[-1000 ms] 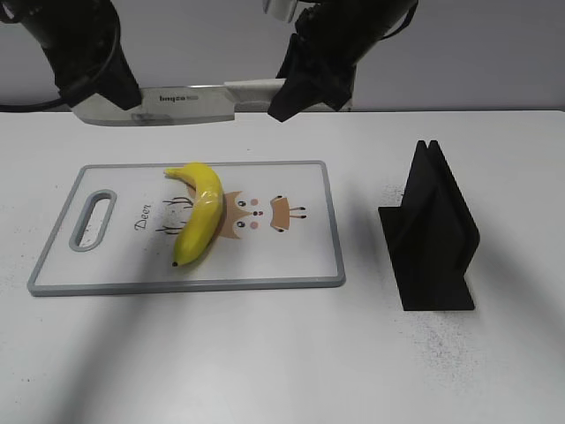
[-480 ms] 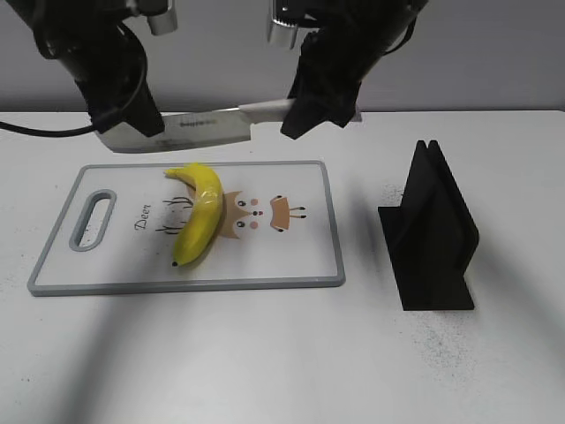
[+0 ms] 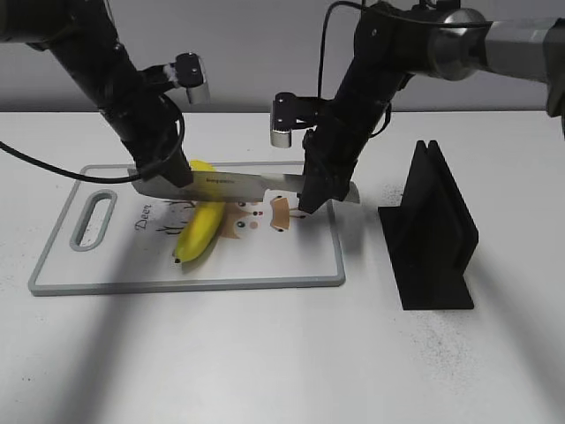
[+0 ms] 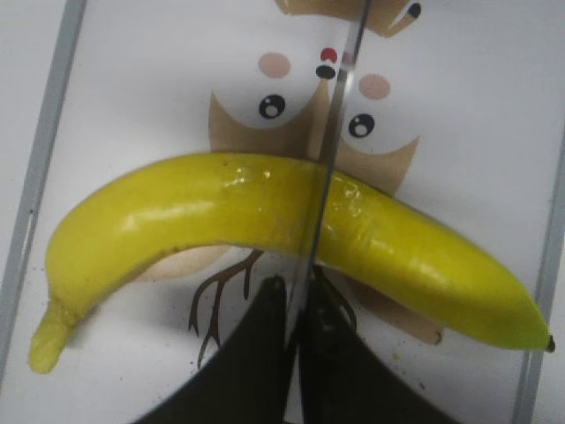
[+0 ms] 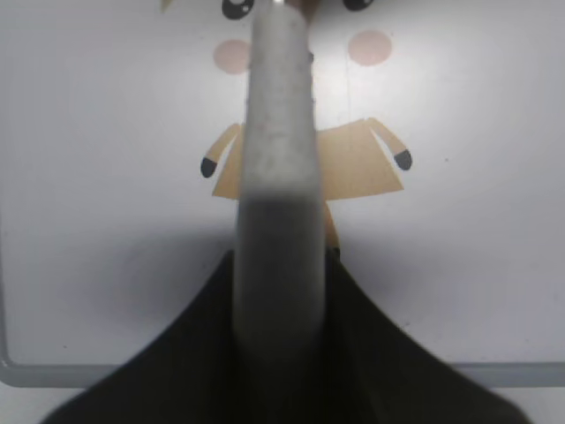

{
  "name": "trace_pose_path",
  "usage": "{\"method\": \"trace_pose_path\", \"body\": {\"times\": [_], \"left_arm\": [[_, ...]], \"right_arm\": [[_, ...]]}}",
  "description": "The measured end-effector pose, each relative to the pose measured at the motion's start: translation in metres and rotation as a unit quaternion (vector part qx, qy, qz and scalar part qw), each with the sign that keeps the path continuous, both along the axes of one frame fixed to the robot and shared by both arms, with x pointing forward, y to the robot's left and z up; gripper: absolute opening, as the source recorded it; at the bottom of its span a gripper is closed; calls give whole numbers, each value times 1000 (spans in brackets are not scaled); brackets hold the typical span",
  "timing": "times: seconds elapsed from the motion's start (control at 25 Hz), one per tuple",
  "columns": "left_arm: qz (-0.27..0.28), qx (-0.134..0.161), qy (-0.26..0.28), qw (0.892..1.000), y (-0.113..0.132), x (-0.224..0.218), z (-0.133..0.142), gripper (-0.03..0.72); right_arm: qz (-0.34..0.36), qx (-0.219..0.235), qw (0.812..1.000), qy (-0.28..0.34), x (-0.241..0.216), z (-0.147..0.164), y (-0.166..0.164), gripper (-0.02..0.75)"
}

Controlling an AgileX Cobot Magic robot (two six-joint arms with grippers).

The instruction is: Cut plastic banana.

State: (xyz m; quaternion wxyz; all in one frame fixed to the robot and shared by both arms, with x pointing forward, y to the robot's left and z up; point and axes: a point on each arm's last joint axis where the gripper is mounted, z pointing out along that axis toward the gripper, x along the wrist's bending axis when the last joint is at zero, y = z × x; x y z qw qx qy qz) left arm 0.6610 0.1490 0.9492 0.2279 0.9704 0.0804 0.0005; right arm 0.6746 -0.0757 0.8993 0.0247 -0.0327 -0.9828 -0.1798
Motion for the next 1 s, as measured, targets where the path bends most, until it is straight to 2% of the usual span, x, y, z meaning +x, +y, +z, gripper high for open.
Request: {"method": "trace_pose_path", "body": {"times": [0.44, 0.72, 1.0], "left_arm": [[-4, 2, -1, 1000, -2, -1, 1, -4], [-4, 14, -15, 1000, -1, -2, 5, -7], [-1, 12, -79, 997, 3, -8, 51, -8]], "right_arm": [[3, -2, 1000, -5, 2, 6, 1, 160], [16, 7, 999, -28, 11, 36, 6, 160], [-5, 19, 997, -74, 12, 87, 8, 163]]}}
